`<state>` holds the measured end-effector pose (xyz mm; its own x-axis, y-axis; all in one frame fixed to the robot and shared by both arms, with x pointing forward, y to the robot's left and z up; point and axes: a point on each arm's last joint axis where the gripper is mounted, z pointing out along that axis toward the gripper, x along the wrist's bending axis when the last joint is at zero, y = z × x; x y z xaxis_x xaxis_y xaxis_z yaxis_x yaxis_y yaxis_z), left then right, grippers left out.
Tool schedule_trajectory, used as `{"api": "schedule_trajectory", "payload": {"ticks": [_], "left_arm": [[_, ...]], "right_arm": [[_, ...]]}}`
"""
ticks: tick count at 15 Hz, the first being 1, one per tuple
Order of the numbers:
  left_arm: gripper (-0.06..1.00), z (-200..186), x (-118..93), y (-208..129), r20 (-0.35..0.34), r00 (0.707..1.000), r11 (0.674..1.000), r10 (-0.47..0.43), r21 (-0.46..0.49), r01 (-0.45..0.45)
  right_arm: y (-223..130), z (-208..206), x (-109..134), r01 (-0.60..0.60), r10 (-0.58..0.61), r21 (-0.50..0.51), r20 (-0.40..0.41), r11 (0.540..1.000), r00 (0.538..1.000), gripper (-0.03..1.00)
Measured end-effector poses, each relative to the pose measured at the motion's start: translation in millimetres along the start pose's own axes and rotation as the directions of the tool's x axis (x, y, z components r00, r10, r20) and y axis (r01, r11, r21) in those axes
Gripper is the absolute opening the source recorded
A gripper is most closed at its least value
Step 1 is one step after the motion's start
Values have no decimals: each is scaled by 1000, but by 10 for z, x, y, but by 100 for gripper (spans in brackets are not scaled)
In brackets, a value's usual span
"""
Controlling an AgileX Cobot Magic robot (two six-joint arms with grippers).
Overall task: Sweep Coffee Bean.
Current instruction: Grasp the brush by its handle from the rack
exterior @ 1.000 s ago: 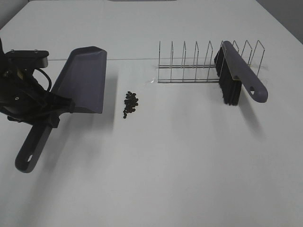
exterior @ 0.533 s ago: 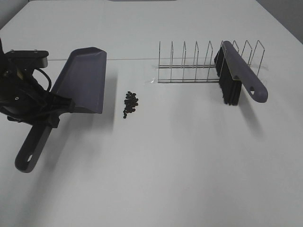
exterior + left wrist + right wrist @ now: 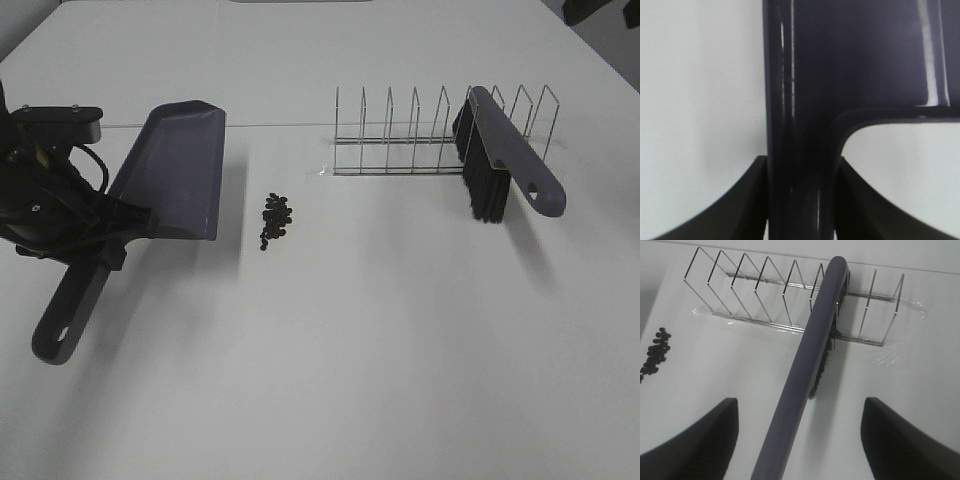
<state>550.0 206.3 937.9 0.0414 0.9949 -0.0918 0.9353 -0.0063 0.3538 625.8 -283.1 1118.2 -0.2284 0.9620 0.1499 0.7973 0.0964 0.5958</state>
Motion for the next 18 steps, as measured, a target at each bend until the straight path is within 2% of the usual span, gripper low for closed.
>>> {"api": "schedule_trajectory", "payload": {"ticks": [2,5,8,11,13,16,18], "left_arm": [[36,0,0,1,0,1000,1000,0,-1,0],[36,0,-2,7,2,1000,1000,0,-8,0],[36,0,-3,11,4,1000,1000,0,-12,0],[36,0,-4,13,4,1000,1000,0,-14,0],[36,0,-4,13,4,1000,1000,0,-14,0],[36,0,-4,13,4,1000,1000,0,-14,0],[36,0,-4,13,4,1000,1000,0,-14,0]], "right_arm": [[154,442,79,22,-23,72,10,997,1000,66],[244,960,207,11,-26,154,93,988,995,66],[220,1460,113,-86,46,244,162,966,986,66],[92,1852,24,-113,59,305,181,946,982,66],[31,1967,2,-122,64,326,184,937,981,65],[-71,2182,-38,-128,66,347,187,929,980,54],[-80,2216,-44,-142,80,339,191,930,978,42]]}}
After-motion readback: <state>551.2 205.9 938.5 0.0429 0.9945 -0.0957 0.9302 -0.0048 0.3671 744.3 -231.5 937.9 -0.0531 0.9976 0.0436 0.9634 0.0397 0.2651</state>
